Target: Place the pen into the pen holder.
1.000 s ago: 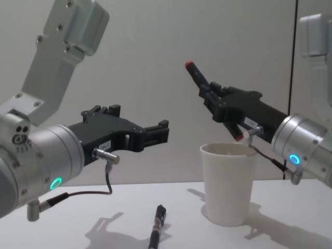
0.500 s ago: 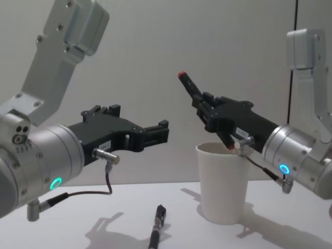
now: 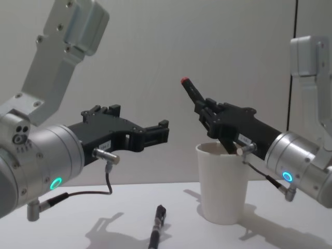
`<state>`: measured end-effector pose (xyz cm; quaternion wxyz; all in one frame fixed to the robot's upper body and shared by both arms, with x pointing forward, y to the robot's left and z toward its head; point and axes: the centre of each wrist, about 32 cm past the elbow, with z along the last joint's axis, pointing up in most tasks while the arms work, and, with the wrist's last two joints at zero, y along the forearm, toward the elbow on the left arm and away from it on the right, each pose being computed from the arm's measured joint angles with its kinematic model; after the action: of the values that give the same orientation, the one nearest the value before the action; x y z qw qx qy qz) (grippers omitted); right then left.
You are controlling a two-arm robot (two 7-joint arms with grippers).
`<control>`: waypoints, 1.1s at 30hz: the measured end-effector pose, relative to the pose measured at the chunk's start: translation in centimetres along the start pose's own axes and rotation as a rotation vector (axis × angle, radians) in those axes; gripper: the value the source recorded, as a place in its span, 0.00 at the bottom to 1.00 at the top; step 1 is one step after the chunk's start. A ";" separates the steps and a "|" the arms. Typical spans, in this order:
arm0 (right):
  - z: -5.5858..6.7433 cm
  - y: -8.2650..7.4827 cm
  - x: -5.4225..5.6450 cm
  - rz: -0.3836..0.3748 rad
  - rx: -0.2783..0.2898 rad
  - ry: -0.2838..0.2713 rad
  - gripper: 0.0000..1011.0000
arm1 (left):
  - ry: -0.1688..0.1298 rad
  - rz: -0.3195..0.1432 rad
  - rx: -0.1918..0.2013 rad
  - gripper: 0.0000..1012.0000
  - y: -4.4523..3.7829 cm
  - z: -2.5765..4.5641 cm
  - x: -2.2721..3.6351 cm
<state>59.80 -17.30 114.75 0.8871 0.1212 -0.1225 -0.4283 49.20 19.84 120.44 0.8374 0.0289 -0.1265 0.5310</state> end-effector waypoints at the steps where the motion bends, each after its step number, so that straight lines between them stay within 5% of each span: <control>1: 0.0 -0.1 0.0 -0.002 -0.001 0.002 0.18 | 0.000 0.000 0.000 0.99 0.00 0.00 0.00; 5: -0.1 -0.3 -0.1 -0.006 -0.002 0.005 0.24 | 0.000 0.000 0.000 0.99 0.00 0.00 0.00; 24: 0.0 -0.6 -0.1 -0.014 -0.004 0.013 0.86 | 0.000 0.000 0.000 0.99 0.00 0.00 0.00; 33: 0.7 -1.1 0.0 -0.036 -0.003 0.032 0.99 | 0.000 0.000 0.000 0.99 0.00 0.00 0.00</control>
<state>58.80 -18.04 115.08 0.8812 0.1288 -0.1052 -0.4425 49.20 19.84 120.44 0.8373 0.0289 -0.1265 0.5311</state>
